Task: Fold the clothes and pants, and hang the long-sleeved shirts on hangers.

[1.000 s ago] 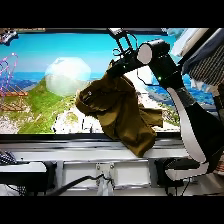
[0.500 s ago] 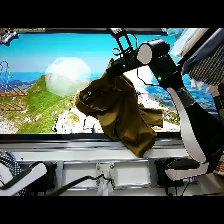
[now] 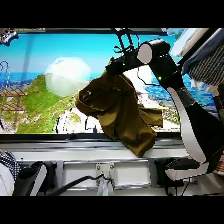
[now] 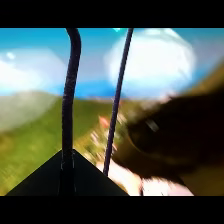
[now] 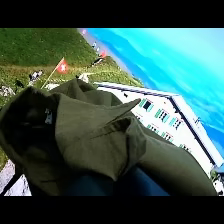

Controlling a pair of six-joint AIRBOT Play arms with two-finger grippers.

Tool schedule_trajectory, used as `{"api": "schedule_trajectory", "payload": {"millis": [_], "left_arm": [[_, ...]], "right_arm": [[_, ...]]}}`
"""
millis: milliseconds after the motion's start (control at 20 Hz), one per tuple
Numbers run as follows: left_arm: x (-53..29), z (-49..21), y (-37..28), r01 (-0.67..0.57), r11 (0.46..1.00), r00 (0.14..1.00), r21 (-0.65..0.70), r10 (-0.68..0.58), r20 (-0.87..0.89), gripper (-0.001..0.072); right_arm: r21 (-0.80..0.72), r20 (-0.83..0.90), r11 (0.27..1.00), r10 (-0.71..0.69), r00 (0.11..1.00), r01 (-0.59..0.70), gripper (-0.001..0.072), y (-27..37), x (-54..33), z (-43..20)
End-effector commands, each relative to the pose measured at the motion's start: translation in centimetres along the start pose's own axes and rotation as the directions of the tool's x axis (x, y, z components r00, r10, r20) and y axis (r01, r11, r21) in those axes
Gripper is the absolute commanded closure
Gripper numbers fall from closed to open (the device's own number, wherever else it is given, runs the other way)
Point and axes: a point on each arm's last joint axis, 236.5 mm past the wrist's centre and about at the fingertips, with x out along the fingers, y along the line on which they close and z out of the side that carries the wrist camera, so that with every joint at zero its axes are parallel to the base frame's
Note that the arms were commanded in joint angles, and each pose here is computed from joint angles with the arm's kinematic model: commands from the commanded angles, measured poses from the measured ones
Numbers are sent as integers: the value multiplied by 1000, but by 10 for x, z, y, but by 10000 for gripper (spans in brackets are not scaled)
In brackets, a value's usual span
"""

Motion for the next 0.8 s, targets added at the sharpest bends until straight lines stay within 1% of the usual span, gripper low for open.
{"api": "schedule_trajectory", "payload": {"millis": [0, 100, 150, 200, 300, 400, 500, 650, 750], "left_arm": [[-35, -71, -38, 78, 997, 987, -6, -78, -140, 687], [-41, -97, -46, 94, 995, 979, -23, -97, -180, 687], [-42, -111, -56, 133, 991, 968, -33, -137, -210, 688], [-42, -124, -71, 192, 980, 951, -48, -198, -237, 687], [-42, -135, -103, 319, 945, 921, -73, -327, -213, 688], [-40, -145, -124, 401, 910, 891, -101, -413, -186, 688], [-35, -163, -131, 429, 894, 871, -125, -447, -204, 688], [-33, -175, -145, 485, 860, 832, -156, -509, -220, 688], [-30, -176, -144, 493, 860, 831, -131, -510, -223, 688]], "right_arm": [[32, -49, 999, 11, 999, -9, 688, 4, -8, -9], [27, -68, 1000, 15, 998, -13, 688, 6, -16, -11], [25, -68, 1000, 15, 998, -14, 688, 7, -20, -10], [22, -62, 1000, 15, 998, -14, 688, 8, -25, -9], [13, -59, 1000, 13, 998, -12, 687, 10, -37, -9], [-7, -104, 1000, 13, 994, -14, 687, 13, -51, -17], [-37, -157, 999, 15, 988, -21, 687, 15, -60, -28], [-38, -161, 999, 13, 987, -20, 687, 15, -64, -29], [-35, -162, 999, 18, 987, -24, 684, 16, -64, -29]]}}
